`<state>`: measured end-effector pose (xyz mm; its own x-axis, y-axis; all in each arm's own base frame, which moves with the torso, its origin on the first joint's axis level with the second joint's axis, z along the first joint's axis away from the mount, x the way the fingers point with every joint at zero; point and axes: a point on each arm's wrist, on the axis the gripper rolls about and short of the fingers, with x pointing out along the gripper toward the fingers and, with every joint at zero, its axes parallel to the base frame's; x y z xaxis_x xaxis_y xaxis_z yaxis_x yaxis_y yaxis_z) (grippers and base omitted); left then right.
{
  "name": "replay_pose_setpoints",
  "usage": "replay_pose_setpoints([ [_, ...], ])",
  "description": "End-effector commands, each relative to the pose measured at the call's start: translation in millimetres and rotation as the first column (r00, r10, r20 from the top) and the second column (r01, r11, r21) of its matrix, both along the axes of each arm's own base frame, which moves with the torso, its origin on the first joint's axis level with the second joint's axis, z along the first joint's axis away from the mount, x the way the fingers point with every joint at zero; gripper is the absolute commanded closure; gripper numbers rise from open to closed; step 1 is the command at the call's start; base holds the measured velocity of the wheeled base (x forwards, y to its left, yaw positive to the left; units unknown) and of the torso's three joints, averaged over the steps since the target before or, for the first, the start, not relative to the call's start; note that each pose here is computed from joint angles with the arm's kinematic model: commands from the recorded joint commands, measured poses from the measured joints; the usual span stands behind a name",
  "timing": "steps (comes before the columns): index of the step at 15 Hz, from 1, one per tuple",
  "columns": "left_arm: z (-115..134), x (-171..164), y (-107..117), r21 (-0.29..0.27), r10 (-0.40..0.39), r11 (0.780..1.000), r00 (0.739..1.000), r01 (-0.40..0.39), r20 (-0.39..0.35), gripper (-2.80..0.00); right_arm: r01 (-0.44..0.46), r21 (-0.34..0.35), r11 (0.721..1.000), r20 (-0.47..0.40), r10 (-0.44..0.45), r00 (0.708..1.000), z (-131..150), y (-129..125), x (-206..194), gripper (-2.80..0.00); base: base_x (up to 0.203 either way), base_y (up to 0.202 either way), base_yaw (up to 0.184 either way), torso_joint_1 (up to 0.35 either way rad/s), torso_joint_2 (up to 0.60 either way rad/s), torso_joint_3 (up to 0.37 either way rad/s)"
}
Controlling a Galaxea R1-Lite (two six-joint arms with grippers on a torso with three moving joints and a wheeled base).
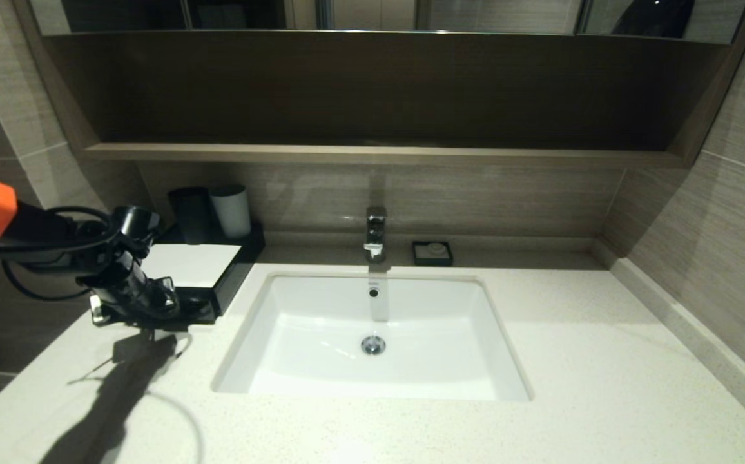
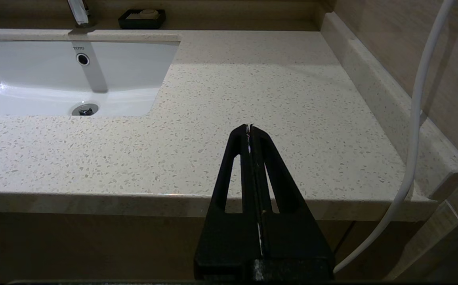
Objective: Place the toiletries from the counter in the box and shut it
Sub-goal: Close the drawer
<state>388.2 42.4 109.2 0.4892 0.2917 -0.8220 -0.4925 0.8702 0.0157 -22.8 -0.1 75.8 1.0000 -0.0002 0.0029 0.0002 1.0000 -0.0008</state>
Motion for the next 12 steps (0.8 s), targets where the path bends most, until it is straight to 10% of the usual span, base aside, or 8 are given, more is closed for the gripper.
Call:
replay_pose_setpoints([
  [1,-0.9,1.1,0.3,0.000,0.003,1.000,1.000,-0.003,0.000,0.00,0.000,-0.001,1.000,-0.001,0.000,1.000,-0.4,0.0,0.1,0.00,0.000,0.000,0.000,0.000,0.00,0.000],
  [12,-2.9,7.1,-0.5,-0.007,0.000,1.000,1.000,0.000,0.014,0.00,0.000,0.001,1.000,-0.001,0.000,1.000,-0.4,0.0,0.1,0.00,0.000,0.000,0.000,0.000,0.00,0.000],
])
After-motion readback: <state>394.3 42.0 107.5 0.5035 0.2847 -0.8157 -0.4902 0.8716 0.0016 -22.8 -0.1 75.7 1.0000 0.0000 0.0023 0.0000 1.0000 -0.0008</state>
